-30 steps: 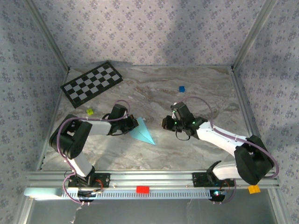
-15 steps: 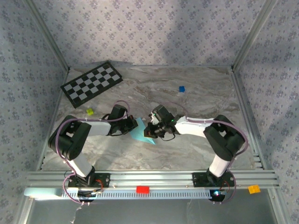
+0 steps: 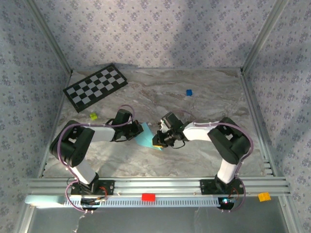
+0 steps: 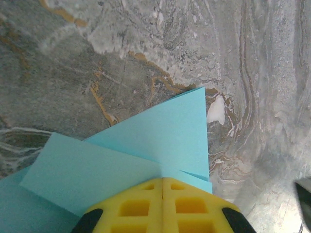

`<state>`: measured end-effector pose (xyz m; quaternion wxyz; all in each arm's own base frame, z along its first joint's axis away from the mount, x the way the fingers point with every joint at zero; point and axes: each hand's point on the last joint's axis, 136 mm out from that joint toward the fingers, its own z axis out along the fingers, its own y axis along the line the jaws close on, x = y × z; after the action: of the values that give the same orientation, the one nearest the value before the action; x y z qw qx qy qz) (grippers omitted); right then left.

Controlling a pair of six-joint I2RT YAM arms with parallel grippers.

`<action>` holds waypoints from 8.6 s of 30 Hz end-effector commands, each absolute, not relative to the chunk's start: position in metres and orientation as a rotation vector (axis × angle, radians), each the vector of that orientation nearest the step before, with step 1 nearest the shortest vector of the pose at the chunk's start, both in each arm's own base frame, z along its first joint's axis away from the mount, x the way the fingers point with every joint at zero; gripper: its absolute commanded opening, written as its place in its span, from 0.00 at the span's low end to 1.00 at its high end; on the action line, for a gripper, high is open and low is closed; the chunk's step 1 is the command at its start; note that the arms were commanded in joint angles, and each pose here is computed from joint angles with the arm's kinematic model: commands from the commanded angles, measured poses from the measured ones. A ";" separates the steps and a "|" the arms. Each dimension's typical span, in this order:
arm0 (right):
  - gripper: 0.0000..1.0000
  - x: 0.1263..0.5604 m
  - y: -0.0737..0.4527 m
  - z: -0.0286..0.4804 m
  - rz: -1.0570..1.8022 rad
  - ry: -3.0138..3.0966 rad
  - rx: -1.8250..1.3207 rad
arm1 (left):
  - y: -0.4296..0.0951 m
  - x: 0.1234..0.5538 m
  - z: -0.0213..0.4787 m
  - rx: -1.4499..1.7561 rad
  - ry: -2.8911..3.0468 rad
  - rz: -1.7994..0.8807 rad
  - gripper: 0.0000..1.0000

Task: Fold a paper plane with a square sheet of paper (pick it up from the middle)
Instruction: Fourth fold the wing at the center of the table, then turn over the paper at the center of the table, then fold the wing for the fifth time at the center of the table.

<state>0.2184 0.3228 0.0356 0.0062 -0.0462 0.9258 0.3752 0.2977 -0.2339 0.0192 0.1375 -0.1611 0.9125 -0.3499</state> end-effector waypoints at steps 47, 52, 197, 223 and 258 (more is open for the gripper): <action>0.42 0.201 0.287 0.026 1.063 2.979 0.216 | -0.217 0.284 0.009 -0.567 2.699 -0.963 0.00; 0.40 0.197 0.293 0.028 1.119 2.976 0.183 | -0.218 0.285 0.008 -0.568 2.702 -0.962 0.00; 0.45 0.240 0.279 0.107 0.678 2.685 -0.377 | -0.106 0.238 0.159 -0.630 2.235 -0.837 0.53; 0.09 0.237 0.287 -0.002 0.983 2.937 0.428 | -0.152 0.251 0.138 -0.593 2.334 -1.107 0.24; 0.25 0.265 0.263 0.045 1.151 2.773 0.360 | -0.268 0.267 0.015 -0.400 2.864 -0.986 0.00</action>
<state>0.2670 0.2580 0.0450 0.0756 0.1399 0.9125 0.3769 0.2750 -0.2769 0.0314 0.0537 -0.1284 0.9282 -0.3450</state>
